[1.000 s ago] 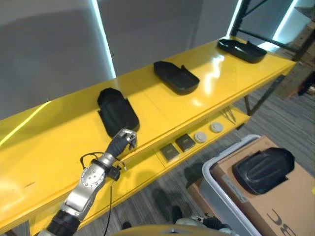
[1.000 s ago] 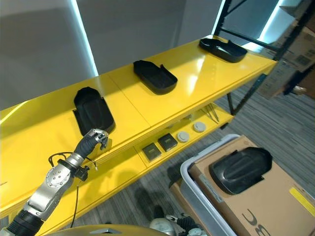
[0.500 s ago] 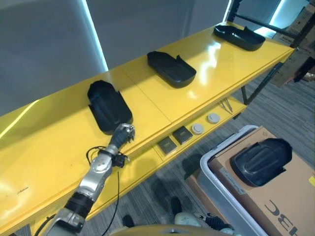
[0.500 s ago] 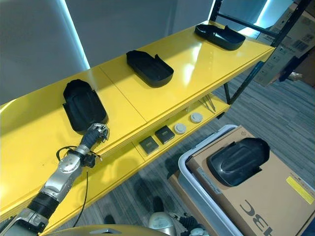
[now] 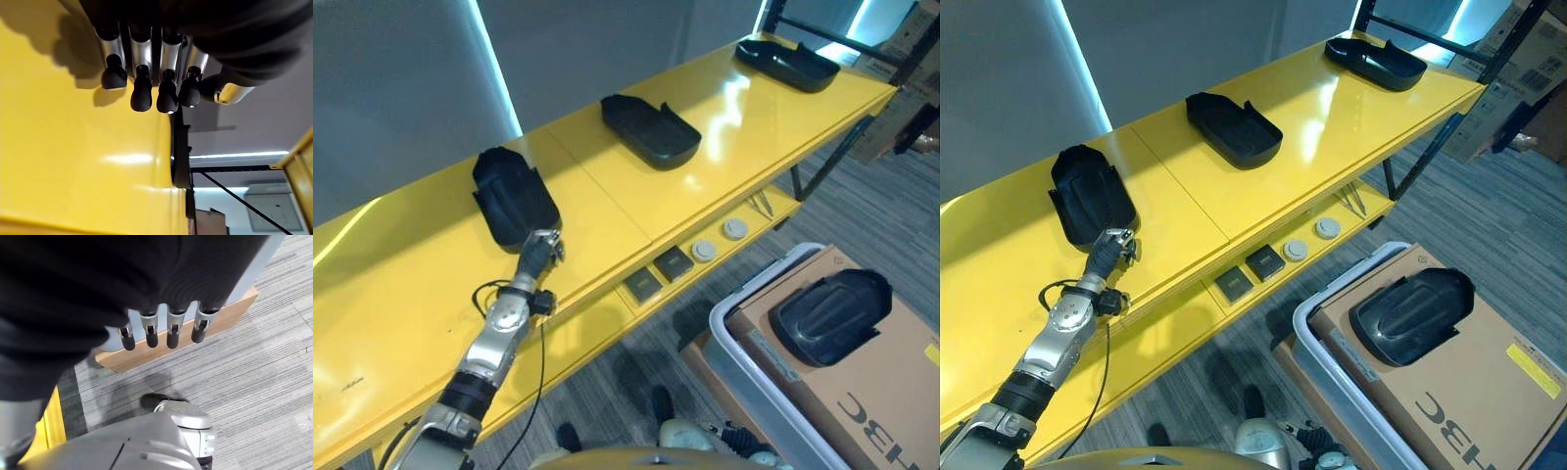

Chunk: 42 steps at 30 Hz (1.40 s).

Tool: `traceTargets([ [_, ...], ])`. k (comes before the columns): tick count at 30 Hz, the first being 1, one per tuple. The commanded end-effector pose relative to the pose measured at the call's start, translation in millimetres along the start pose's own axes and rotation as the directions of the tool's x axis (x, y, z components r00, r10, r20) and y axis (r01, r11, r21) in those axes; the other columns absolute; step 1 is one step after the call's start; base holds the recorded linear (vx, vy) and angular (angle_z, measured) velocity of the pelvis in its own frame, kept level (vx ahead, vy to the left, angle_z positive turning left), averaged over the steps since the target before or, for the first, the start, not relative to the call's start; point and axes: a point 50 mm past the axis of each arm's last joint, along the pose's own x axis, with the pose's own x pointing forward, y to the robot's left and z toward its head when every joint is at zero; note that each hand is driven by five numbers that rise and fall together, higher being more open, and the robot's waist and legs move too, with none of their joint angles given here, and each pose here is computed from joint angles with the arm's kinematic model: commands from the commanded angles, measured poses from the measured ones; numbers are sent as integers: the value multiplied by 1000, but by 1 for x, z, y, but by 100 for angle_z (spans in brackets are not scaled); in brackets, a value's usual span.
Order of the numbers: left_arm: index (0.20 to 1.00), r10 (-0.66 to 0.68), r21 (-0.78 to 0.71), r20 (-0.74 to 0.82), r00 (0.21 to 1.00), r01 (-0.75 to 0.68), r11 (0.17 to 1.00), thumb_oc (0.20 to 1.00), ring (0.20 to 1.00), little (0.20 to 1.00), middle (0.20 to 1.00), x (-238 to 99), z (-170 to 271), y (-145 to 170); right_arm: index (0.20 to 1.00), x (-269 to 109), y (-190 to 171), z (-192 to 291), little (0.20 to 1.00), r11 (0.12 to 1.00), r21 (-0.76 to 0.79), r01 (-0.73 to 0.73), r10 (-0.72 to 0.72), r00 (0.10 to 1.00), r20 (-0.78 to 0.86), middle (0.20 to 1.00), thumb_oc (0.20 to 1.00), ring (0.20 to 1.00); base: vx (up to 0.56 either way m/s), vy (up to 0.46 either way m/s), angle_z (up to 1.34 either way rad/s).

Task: Move parts from the plastic box to the shelf.

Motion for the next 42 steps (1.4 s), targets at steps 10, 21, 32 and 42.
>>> traceTargets([
  [10,1000,-145,302,362,921,31,953,1000,1000,1000,1000,-38,63,-10,1000,-12,31,-38,1000,945,324,43,3,990,-139,1000,1000,1000,-106,137,-5],
  [21,1000,-27,329,347,937,-95,940,1000,1000,1000,1000,-36,48,-3,1000,-9,24,-23,1000,877,457,147,-100,987,-125,1000,1000,1000,-123,23,-108],
  [32,1000,261,367,174,950,-308,878,1000,1000,1000,1000,-42,-8,21,1000,-18,-37,72,1000,931,291,220,-325,862,390,1000,1000,1000,-37,-216,-77],
  [42,1000,315,481,-537,782,-22,877,1000,1000,1000,1000,-111,-151,20,1000,-104,-72,177,1000,891,397,220,-452,356,818,1000,1000,1000,110,150,-108],
])
